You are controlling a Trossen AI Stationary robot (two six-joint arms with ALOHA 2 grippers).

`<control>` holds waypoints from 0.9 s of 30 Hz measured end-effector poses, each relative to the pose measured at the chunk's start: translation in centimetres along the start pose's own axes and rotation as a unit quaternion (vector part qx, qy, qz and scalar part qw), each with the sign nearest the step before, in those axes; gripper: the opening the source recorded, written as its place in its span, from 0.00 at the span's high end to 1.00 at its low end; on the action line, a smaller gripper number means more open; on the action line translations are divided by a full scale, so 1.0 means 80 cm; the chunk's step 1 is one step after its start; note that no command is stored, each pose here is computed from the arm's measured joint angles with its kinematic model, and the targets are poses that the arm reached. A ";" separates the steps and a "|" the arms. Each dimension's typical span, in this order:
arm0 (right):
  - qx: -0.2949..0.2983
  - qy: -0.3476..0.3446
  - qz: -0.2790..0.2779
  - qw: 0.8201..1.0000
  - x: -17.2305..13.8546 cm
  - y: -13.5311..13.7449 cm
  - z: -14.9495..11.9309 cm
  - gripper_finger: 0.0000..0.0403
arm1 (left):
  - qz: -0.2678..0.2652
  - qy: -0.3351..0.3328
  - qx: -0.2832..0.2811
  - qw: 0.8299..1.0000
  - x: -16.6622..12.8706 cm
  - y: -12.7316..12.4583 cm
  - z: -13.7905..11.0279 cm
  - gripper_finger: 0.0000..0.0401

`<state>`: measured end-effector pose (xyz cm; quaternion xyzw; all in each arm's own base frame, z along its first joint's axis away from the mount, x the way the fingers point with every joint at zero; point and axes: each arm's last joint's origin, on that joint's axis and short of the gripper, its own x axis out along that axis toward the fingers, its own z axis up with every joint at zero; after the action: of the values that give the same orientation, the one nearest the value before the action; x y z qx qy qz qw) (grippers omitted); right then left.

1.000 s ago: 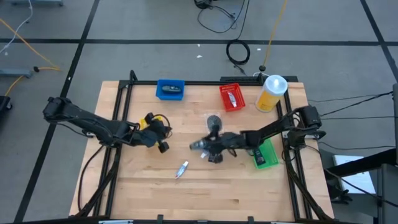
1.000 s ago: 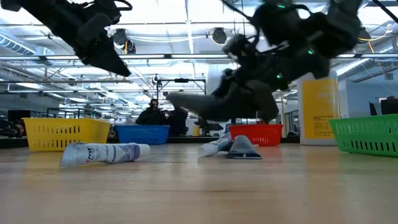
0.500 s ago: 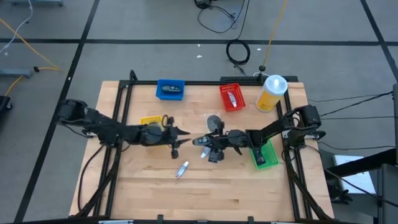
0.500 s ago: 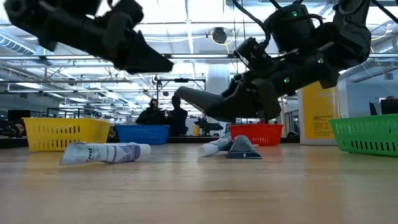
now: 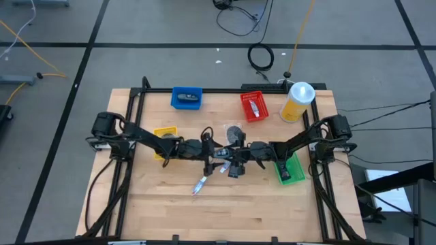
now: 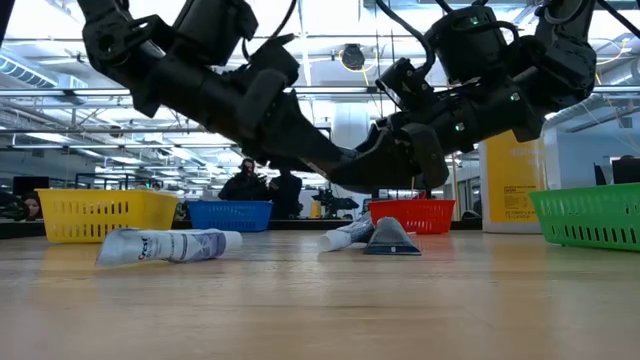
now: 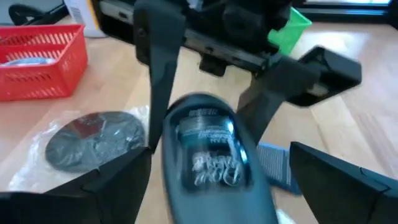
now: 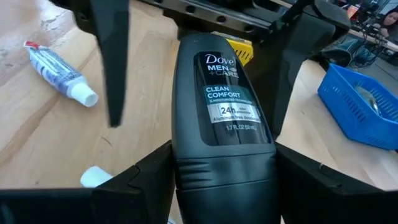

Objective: Pick & Place Travel size toiletries
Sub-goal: Put the gray deodorant into the blue bin

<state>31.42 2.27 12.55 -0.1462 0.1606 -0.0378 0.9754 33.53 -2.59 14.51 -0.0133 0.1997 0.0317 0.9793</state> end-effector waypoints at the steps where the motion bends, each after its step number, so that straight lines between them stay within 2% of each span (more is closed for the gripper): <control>1: -0.001 0.002 0.000 1.000 0.000 0.000 -0.001 0.47 | 0.003 -0.001 -0.006 1.000 0.003 0.000 0.002 0.09; 15: -0.001 0.008 -0.001 1.000 0.000 0.000 -0.002 0.45 | 0.008 0.002 -0.037 0.999 0.005 0.007 0.002 0.55; 21: -0.009 0.036 0.004 0.999 0.000 0.002 -0.008 0.35 | 0.004 0.006 -0.036 0.999 0.004 0.006 0.002 0.55; 24: -0.018 0.063 -0.034 0.997 -0.006 -0.003 -0.006 0.29 | 0.025 0.019 -0.033 0.999 -0.002 0.008 0.005 0.55; 27: -0.023 0.097 -0.086 0.991 -0.014 -0.010 -0.003 0.25 | 0.073 0.046 -0.026 0.996 -0.016 0.013 0.011 0.53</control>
<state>30.27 1.59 12.93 -0.1773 0.2418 -0.1318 0.9449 32.59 -1.61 15.81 -0.0251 0.2441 0.1078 0.9634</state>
